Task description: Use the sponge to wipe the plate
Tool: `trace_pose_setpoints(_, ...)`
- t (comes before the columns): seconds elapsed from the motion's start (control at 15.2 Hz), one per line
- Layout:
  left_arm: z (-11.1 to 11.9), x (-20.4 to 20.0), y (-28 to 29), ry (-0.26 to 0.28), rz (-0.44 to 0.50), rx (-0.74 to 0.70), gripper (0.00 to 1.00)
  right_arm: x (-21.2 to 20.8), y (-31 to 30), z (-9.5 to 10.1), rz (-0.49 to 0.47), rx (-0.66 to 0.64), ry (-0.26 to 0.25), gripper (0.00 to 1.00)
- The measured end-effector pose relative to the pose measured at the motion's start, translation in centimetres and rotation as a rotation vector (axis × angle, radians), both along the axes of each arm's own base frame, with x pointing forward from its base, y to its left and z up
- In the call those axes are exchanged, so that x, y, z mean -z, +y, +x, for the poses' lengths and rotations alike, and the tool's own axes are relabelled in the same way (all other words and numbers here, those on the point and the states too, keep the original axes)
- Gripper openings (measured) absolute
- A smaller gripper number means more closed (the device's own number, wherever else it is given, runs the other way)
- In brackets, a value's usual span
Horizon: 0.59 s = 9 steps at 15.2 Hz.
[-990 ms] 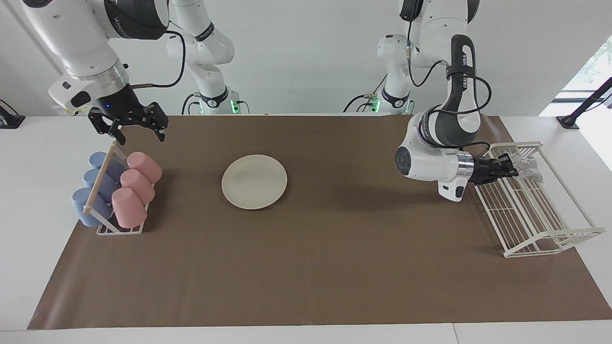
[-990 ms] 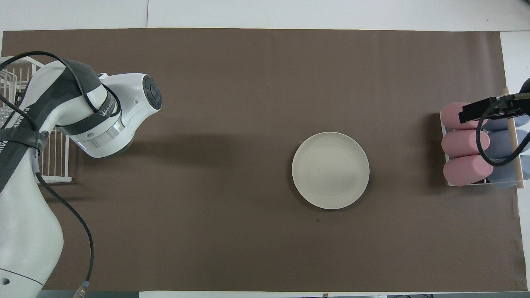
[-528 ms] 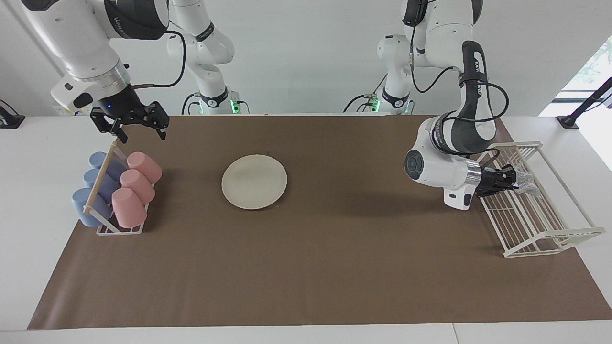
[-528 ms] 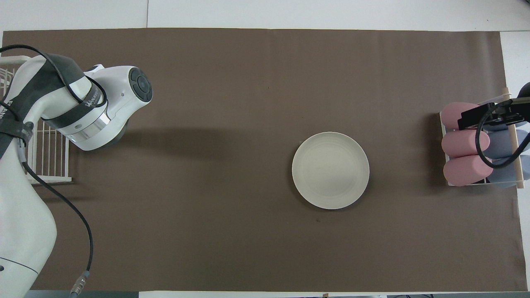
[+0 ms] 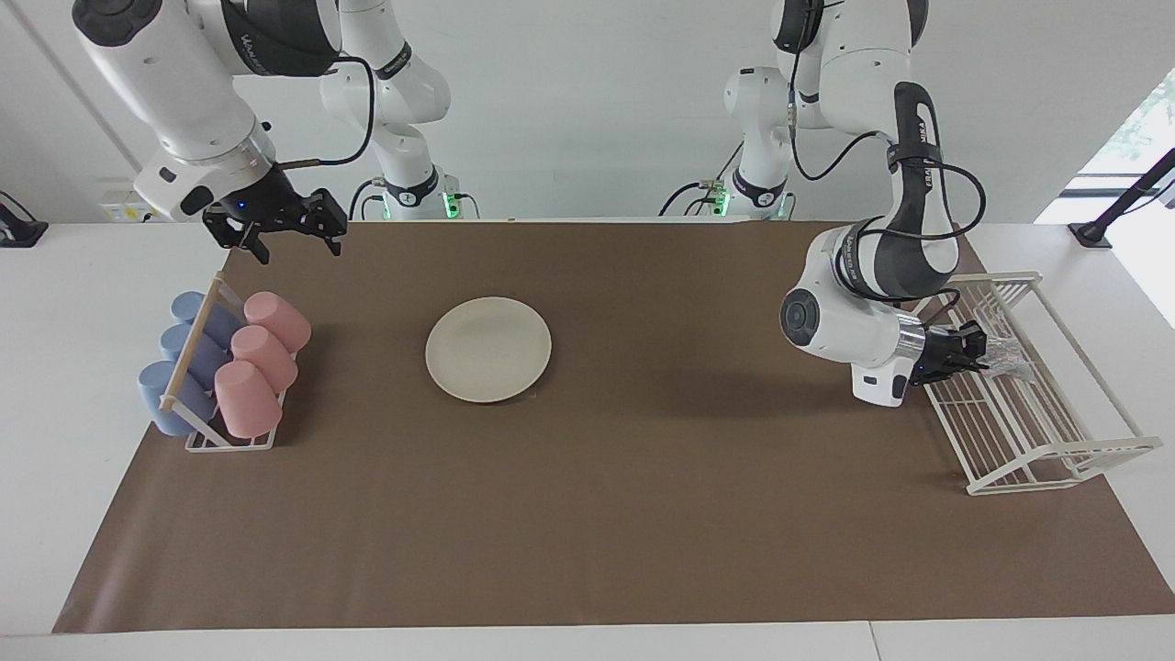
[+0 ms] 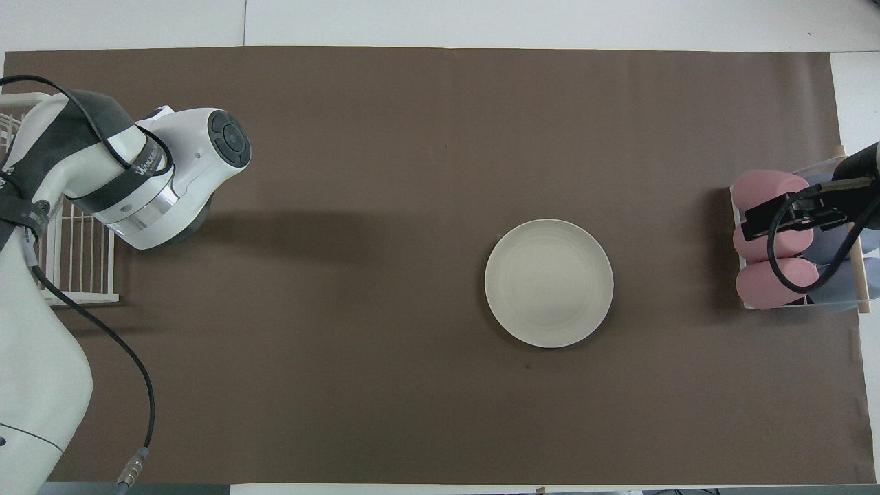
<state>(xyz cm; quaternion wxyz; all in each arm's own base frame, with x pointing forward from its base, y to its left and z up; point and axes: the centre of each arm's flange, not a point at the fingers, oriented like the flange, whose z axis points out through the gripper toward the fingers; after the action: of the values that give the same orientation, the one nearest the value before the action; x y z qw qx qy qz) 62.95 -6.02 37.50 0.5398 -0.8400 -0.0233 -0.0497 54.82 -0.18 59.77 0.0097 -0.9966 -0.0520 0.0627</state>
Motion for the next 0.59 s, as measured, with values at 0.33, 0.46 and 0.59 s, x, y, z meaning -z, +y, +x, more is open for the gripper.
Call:
trace_pose_setpoints(0.33, 0.10, -0.01, 0.24, -0.005, -0.007, -0.002, 0.43, -0.11, -0.27, -0.03, 0.000, 0.005, -0.007, 1.00)
trace_pose_setpoints(0.46, 0.15, -0.06, 0.42, -0.006, -0.008, -0.004, 0.64, -0.12, -0.30, -0.03, 0.000, 0.006, -0.007, 1.00)
trace_pose_setpoints(0.59, 0.16, -0.08, 0.42, -0.007, -0.008, -0.004, 0.85, -0.14, -0.46, -0.01, 0.000, 0.009, -0.009, 1.00)
